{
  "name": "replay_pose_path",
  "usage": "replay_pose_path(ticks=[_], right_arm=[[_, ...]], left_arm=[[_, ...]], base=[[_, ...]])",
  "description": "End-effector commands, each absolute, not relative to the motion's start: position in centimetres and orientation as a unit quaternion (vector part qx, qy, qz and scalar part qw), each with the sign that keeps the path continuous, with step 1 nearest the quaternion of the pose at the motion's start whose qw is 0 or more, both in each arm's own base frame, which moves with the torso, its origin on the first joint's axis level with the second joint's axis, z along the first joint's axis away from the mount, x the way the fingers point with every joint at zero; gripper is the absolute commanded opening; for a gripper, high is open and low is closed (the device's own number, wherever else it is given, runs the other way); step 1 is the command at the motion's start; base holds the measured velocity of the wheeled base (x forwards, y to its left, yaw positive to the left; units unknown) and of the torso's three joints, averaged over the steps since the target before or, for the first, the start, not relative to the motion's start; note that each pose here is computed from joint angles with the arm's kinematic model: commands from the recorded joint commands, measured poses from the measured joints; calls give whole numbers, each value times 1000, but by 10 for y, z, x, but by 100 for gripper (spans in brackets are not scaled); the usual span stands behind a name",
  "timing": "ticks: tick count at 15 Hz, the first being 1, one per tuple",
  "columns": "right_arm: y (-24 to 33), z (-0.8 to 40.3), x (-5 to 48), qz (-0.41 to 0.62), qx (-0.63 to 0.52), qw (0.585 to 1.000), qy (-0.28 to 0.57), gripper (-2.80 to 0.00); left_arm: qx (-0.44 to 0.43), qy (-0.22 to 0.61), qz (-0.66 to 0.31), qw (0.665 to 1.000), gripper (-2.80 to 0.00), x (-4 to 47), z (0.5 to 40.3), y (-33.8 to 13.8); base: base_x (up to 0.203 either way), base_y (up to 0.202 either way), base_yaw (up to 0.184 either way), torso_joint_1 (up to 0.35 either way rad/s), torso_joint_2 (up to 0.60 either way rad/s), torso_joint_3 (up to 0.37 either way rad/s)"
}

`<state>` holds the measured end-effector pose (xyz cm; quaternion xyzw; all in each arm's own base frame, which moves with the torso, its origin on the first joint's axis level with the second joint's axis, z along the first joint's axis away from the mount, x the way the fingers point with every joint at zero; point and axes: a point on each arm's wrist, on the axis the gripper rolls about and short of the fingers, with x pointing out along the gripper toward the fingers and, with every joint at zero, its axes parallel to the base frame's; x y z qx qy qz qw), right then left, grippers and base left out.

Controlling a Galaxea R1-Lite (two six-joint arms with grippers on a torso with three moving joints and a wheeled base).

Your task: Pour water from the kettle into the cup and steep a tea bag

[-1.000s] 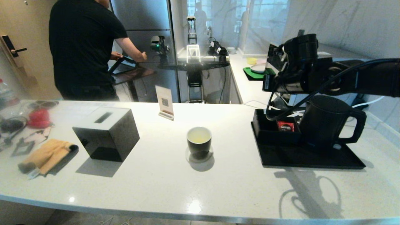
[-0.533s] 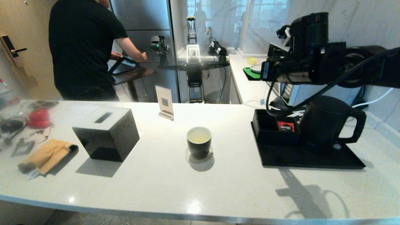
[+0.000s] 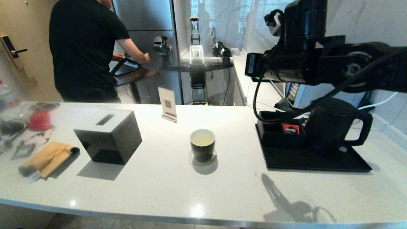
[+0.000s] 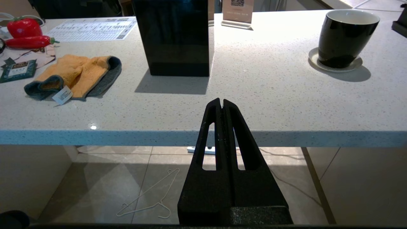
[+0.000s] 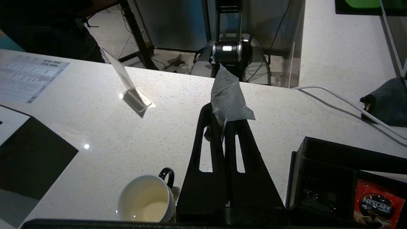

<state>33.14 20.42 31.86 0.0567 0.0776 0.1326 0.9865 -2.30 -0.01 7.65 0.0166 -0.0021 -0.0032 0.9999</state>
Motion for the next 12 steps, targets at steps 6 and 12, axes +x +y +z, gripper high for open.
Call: replay_pose_path(ticks=[6, 12], right_arm=[[218, 325, 323, 157, 47, 985, 51, -280], [234, 329, 309, 184, 46, 981, 45, -280]], left_arm=[[17, -2, -3, 1000, -280, -23, 76, 0], [17, -2, -3, 1000, -280, -23, 76, 0]], base=[[0, 0, 0, 0, 0, 0], [0, 0, 0, 0, 0, 0]])
